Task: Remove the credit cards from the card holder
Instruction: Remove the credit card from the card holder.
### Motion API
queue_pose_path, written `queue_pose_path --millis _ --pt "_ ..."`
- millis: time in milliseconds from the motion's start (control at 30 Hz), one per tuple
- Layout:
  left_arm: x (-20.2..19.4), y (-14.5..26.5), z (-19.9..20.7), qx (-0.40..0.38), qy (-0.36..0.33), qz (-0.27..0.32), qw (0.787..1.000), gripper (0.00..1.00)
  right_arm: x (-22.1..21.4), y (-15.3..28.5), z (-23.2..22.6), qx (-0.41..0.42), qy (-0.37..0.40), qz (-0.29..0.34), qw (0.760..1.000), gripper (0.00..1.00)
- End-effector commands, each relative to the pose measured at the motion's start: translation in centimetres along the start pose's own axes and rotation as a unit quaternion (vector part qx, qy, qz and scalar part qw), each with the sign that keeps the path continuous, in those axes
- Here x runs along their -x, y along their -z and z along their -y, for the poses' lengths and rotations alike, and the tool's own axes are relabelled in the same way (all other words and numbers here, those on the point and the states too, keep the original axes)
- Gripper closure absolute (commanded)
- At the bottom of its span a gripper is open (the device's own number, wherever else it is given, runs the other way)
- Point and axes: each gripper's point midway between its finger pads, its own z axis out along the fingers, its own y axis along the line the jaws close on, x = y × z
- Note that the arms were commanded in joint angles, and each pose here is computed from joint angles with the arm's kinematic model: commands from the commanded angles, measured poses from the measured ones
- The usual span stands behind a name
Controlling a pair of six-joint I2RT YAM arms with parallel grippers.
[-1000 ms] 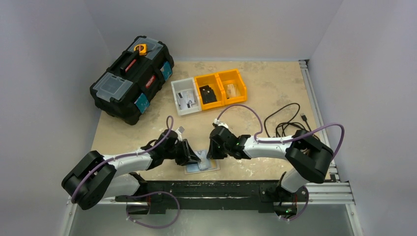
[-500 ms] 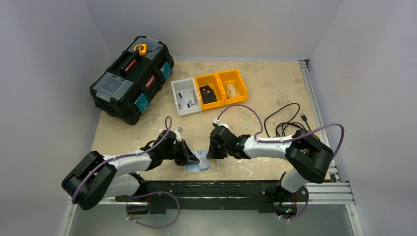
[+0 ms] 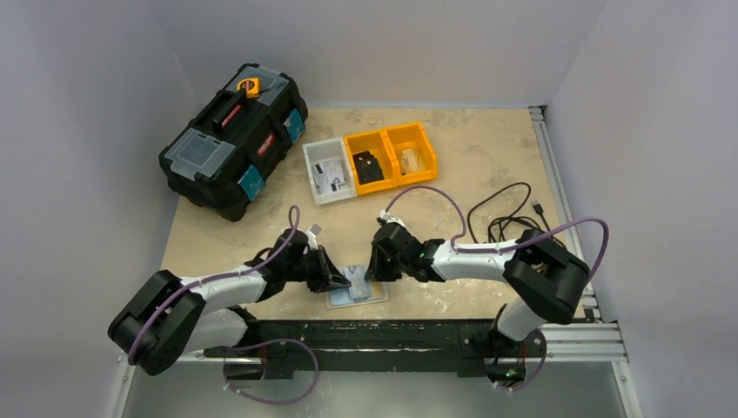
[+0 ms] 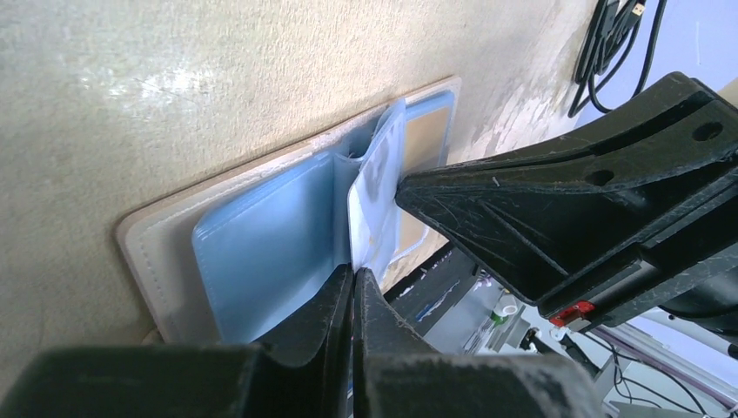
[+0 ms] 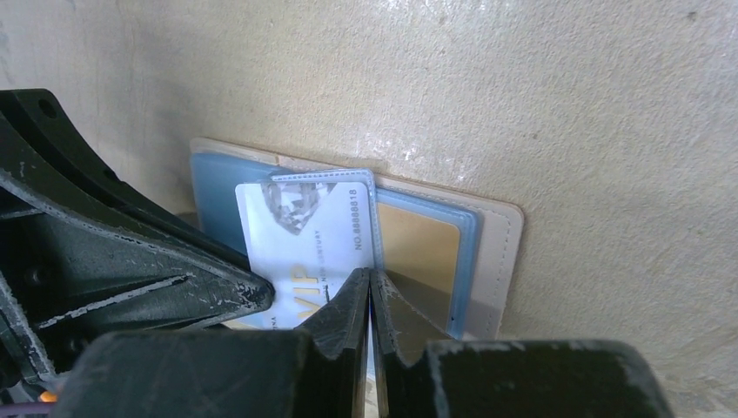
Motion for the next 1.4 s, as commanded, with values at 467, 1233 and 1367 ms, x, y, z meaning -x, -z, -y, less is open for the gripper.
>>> queue_pose_path --millis 467,1233,1367 --pt "0.8 2.1 -2.6 0.057 -0.013 0.023 0.998 1.00 -3.2 -0.2 7.9 -0.126 0.010 -0.048 0.991 0.96" --pt "5.8 10.0 6.4 0.062 -0.118 0.141 0.981 1.00 7.4 7.8 -4.7 0.031 0.039 0.093 0.994 0.50" --pt "9.6 11.3 9.1 0.095 -0.138 0.179 0.969 1.00 8.7 9.7 -5.4 0.039 0.043 0.122 0.991 0.22"
